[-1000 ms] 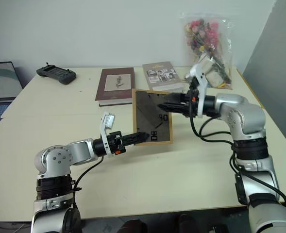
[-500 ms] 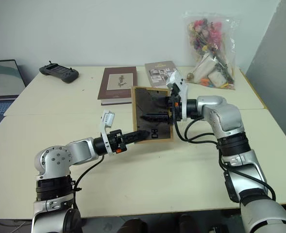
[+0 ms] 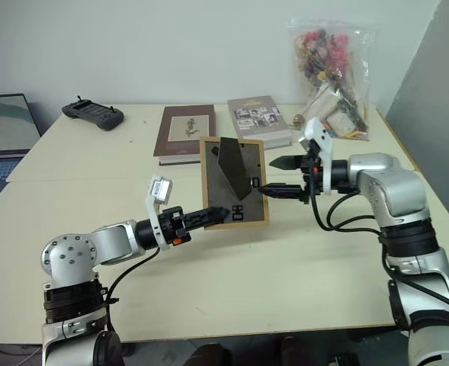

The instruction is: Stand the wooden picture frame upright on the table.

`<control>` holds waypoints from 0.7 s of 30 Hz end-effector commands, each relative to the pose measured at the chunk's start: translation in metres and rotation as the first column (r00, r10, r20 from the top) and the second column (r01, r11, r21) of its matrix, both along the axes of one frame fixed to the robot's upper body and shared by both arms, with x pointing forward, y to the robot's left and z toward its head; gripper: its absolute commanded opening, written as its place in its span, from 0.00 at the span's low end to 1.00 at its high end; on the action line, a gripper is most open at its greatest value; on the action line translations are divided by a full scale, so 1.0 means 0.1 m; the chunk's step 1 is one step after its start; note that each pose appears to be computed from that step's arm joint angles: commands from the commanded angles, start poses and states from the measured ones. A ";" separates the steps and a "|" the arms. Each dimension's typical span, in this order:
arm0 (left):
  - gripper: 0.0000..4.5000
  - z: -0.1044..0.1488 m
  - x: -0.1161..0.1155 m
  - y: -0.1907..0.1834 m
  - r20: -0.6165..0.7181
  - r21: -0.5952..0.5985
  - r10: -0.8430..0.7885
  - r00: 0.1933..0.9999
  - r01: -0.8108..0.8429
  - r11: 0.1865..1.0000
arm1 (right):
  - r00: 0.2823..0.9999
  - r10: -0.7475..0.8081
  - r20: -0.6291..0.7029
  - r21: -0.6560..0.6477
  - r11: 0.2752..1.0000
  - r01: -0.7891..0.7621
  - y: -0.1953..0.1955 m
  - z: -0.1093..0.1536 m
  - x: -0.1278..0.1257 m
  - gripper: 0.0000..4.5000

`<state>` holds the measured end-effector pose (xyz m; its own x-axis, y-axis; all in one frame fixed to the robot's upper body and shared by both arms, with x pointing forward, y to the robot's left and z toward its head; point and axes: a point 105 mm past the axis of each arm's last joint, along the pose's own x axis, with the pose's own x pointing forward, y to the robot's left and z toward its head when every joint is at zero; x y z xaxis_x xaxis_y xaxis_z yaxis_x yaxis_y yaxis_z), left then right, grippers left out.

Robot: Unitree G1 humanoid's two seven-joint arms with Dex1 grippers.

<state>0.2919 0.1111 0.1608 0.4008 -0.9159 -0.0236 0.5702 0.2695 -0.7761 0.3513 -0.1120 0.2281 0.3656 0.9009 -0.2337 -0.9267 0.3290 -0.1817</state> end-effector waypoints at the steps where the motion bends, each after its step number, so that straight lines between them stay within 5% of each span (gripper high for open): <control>1: 0.29 0.19 -0.05 0.08 -0.054 -0.130 -0.072 0.996 0.065 0.989 | 0.926 -0.067 0.372 -0.101 0.989 0.112 -0.28 0.10 0.12 0.99; 5: 0.29 0.18 -0.10 0.11 -0.152 -0.148 -0.138 0.979 0.116 0.982 | 0.601 0.151 0.785 -0.329 0.923 0.198 -0.30 -0.11 0.13 0.99; 8: 0.29 0.21 -0.14 0.08 -0.189 -0.170 -0.152 0.970 0.120 0.978 | 0.286 0.271 0.919 -0.335 0.921 0.201 -0.10 -0.09 0.03 0.99; 10: 0.29 0.19 -0.18 0.05 -0.190 -0.142 -0.155 0.969 0.130 0.981 | 0.142 0.266 0.953 -0.289 0.941 0.174 0.04 -0.03 0.00 0.99; 20: 0.29 0.14 -0.34 -0.06 -0.161 -0.109 -0.192 0.968 0.176 0.978 | -0.083 0.282 0.956 -0.283 0.959 0.005 0.54 -0.09 -0.12 0.99; 21: 0.29 0.16 -0.34 -0.06 -0.156 -0.115 -0.194 0.969 0.177 0.977 | -0.091 0.296 0.951 -0.298 0.955 -0.002 0.56 -0.11 -0.13 0.91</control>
